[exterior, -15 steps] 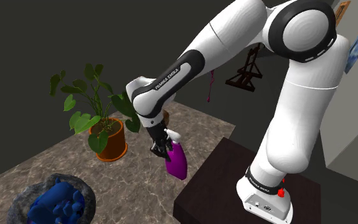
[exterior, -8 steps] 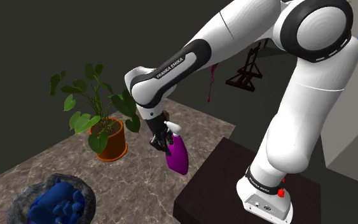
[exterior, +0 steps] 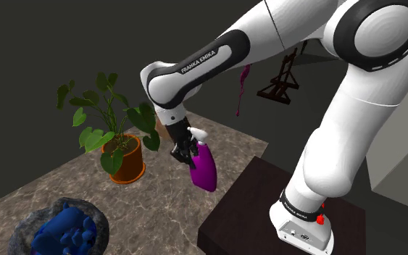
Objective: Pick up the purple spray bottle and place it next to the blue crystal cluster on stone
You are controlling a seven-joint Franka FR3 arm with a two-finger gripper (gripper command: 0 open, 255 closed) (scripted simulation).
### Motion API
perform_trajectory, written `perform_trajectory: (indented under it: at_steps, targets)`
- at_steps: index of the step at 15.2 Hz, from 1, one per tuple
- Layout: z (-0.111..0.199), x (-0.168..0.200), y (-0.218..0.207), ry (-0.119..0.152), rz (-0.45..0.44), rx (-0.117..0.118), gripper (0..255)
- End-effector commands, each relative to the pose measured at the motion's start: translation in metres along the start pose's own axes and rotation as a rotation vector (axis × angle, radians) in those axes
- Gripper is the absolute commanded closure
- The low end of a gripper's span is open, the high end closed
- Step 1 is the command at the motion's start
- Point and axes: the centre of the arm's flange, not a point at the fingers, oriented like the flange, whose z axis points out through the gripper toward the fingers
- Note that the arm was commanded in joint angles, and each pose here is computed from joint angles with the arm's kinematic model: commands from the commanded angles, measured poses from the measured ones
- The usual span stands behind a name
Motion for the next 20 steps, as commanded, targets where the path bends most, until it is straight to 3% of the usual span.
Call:
perform_trajectory:
  at_steps: [1,16,20]
  targets:
    - [-0.009,-0.006,-0.001,0.0,0.0,0.0,255]
    - [-0.073,-0.045,-0.001,0.0,0.0,0.0,255]
    - [-0.089,-0.02,-0.044,0.0,0.0,0.0,255]
